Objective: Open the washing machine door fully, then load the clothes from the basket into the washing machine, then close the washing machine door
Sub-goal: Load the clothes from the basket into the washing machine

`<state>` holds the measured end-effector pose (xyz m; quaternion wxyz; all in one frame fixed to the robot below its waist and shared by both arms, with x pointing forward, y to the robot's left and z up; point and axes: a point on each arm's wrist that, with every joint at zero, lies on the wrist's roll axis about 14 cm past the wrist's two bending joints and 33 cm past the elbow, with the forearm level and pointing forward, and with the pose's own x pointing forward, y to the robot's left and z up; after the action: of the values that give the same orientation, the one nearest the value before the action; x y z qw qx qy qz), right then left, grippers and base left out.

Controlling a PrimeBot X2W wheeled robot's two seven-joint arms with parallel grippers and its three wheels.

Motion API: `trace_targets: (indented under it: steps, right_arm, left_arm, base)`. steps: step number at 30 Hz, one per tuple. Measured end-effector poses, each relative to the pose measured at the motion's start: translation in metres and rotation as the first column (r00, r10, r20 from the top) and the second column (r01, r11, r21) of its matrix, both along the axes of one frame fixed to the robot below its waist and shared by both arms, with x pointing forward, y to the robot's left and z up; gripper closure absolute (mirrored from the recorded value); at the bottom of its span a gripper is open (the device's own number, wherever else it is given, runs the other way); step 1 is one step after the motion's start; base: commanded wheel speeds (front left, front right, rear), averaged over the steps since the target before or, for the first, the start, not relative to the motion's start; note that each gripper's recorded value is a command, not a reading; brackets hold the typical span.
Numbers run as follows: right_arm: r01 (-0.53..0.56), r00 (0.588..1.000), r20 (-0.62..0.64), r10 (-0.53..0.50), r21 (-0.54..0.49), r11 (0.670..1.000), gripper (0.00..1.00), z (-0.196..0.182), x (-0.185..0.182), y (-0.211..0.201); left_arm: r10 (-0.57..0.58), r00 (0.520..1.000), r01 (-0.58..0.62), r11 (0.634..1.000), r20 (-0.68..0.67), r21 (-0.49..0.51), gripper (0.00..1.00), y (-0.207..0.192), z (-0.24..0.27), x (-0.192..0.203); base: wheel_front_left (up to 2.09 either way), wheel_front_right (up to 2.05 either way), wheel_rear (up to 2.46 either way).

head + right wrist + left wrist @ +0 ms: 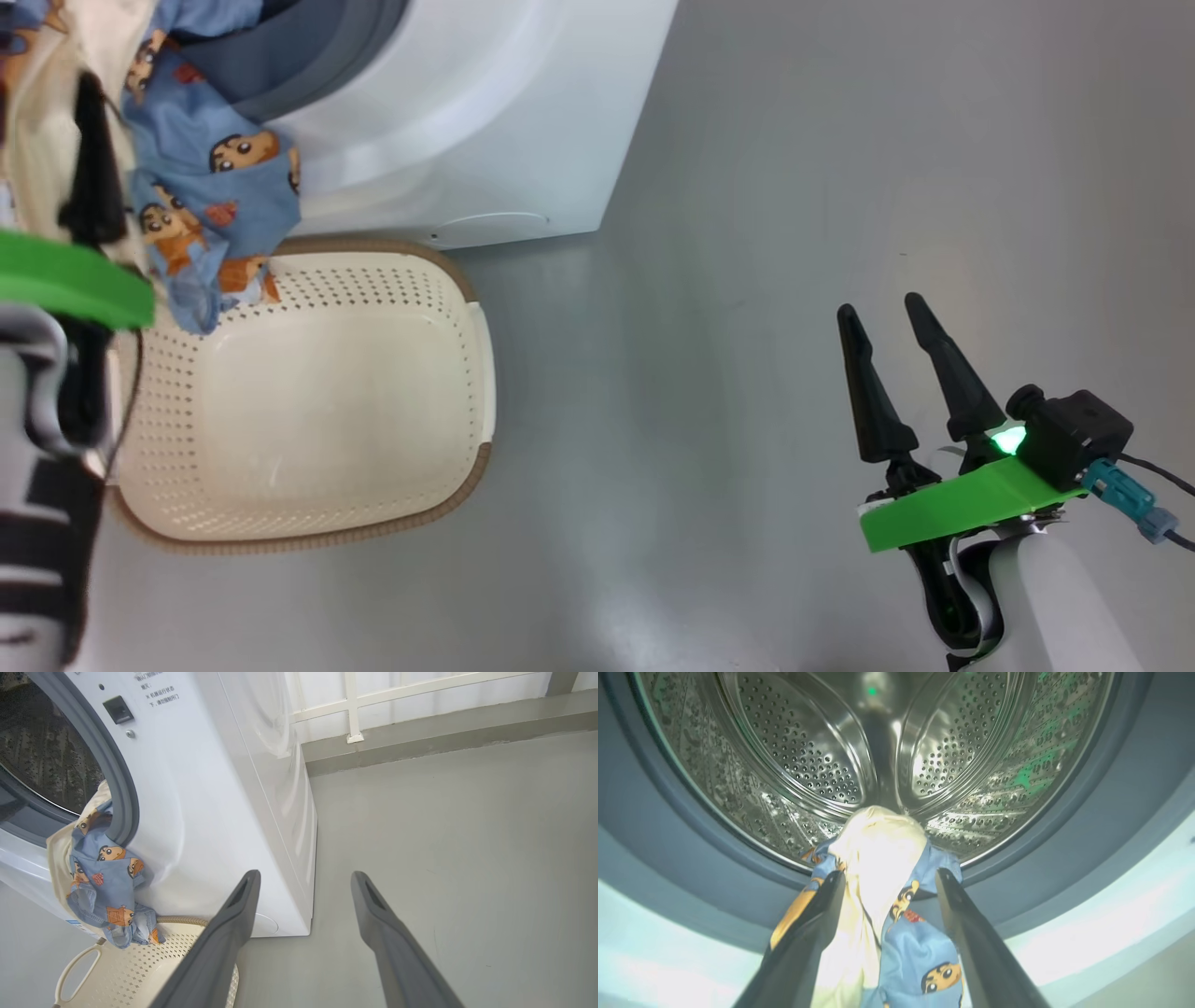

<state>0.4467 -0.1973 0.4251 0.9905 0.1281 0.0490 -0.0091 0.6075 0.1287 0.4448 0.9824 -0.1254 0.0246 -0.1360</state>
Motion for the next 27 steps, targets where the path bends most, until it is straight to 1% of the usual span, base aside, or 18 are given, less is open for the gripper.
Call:
trace_targets:
  steps: [9, 18, 27]
  right_arm:
    - [-0.020, 1.000, 0.004, 0.020, -0.014, 1.000, 0.00, -0.002, 0.008, 0.003]
    - [-0.042, 0.999, 0.031, 0.043, -0.007, 0.999, 0.00, 0.007, 0.011, 0.012]
    - [-0.060, 0.997, 0.040, 0.061, -0.015, 0.998, 0.00, 0.011, 0.012, 0.014]
  left_arm:
    - [0.057, 0.998, -0.056, 0.998, -0.024, 0.009, 0.00, 0.021, -0.017, -0.037]
    - [0.139, 0.987, -0.138, 0.990, -0.086, 0.016, 0.00, 0.047, -0.035, -0.093]
    - [0.224, 0.971, -0.224, 0.975, -0.088, 0.010, 0.00, 0.071, -0.032, -0.126]
  base:
    - [0.00, 0.00, 0.00]
    - [0.00, 0.00, 0.00]
    - [0.00, 0.00, 0.00]
